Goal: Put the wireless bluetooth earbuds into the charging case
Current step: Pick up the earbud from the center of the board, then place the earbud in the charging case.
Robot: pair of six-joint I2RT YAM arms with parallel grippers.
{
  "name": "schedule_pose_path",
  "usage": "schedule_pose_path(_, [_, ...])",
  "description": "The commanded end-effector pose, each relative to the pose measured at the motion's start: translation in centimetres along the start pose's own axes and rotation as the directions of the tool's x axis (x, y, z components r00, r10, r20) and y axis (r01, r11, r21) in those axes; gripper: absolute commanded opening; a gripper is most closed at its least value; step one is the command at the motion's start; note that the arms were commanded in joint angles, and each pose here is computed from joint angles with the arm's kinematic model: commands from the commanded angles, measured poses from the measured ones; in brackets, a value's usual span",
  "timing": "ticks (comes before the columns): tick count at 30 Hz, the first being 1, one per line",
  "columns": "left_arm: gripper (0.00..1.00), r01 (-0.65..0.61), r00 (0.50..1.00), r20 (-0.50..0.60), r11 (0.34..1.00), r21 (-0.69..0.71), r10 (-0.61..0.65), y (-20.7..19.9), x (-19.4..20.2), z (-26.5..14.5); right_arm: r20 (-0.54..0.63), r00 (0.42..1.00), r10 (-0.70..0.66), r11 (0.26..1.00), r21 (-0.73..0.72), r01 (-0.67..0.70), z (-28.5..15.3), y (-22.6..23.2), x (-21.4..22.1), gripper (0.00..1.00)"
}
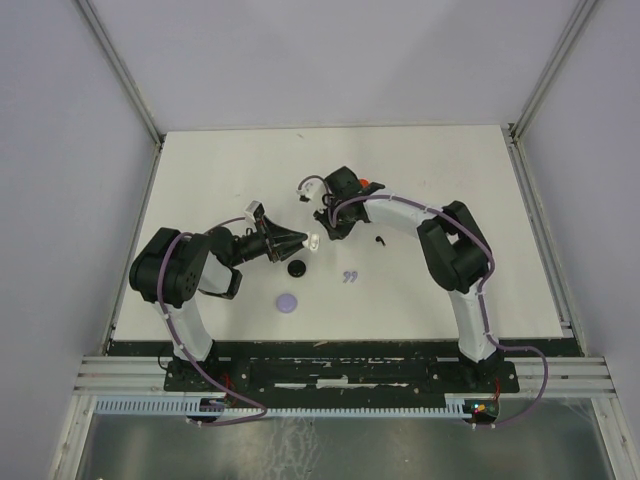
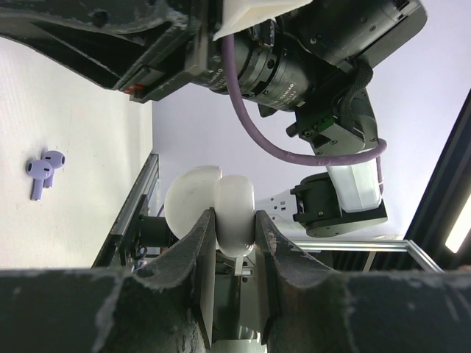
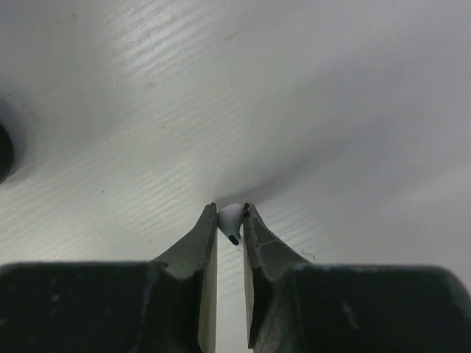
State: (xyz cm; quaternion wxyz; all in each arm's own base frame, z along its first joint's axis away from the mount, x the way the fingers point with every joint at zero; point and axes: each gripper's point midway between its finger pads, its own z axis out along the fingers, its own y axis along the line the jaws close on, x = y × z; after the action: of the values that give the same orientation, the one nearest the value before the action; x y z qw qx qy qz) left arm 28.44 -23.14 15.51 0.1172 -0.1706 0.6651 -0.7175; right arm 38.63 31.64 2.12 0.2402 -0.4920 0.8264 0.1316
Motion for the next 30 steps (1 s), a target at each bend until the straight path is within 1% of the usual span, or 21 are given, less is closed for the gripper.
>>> schedule_pose_path(1, [0.03, -0.235, 0.971, -0.004, 0.963, 0.129, 0.238, -3.1, 1.0, -0.4, 0.264, 0.958, 0.114, 0.989, 0.064, -0.135, -5.1, -2.5, -5.3, 0.01])
schedule_pose_path(3, [0.03, -0.237, 0.971, -0.003, 0.963, 0.127, 0.239, -3.0, 0.9, -0.4, 0.347, 0.923, 0.164, 0.976, 0.079, -0.203, -7.1, -3.6, -6.2, 0.01])
schedule_pose_path(5, [0.03, -0.235, 0.972, -0.004, 0.964, 0.126, 0.237, -2.9, 0.8, -0.3, 0.434, 0.874, 0.218, 0.952, 0.101, -0.288, -9.2, -5.0, -6.9, 0.01])
schedule_pose_path(7, [0.03, -0.232, 0.972, -0.007, 0.965, 0.124, 0.235, -2.8, 0.7, -0.2, 0.524, 0.811, 0.26, 0.929, 0.094, -0.359, -11.4, -6.1, -7.5, 0.01])
schedule_pose_path(9, [0.03, -0.232, 0.972, -0.007, 0.965, 0.122, 0.235, -2.6, 0.7, -0.1, 0.612, 0.735, 0.292, 0.905, 0.073, -0.42, -13.8, -6.6, -7.8, 0.01])
schedule_pose_path(12, [0.03, -0.229, 0.972, -0.018, 0.966, 0.12, 0.233, -2.3, 1.0, 0.2, 0.702, 0.655, 0.279, 0.895, 0.058, -0.442, -16.8, -6.6, -8.7, 0.01])
schedule_pose_path(17, [0.03, -0.221, 0.971, -0.059, 0.967, 0.127, 0.23, -2.0, 1.6, 1.4, 0.8, 0.552, 0.235, 0.889, 0.052, -0.454, -21.4, -5.7, -9.1, 0.01])
schedule_pose_path(20, [0.03, -0.229, 0.967, -0.081, 0.964, 0.138, 0.241, -2.1, 1.9, 2.0, 0.831, 0.505, 0.236, 0.885, 0.031, -0.464, -23.2, -4.8, -8.7, 0.01])
schedule_pose_path(22, [0.03, -0.238, 0.963, -0.093, 0.96, 0.145, 0.253, -2.2, 2.1, 2.3, 0.839, 0.485, 0.246, 0.888, 0.005, -0.459, -23.9, -4.1, -8.5, 0.01])
schedule_pose_path(25, [0.03, -0.242, 0.958, -0.115, 0.958, 0.154, 0.261, -2.2, 2.3, 2.8, 0.844, 0.467, 0.263, 0.892, -0.028, -0.451, -24.3, -3.0, -8.0, 0.01])
schedule_pose_path(30, [0.03, -0.243, 0.952, -0.144, 0.954, 0.175, 0.269, -2.9, 2.5, 3.6, 0.858, 0.449, 0.25, 0.895, -0.028, -0.445, -24.4, -2.1, -6.8, 0.01])
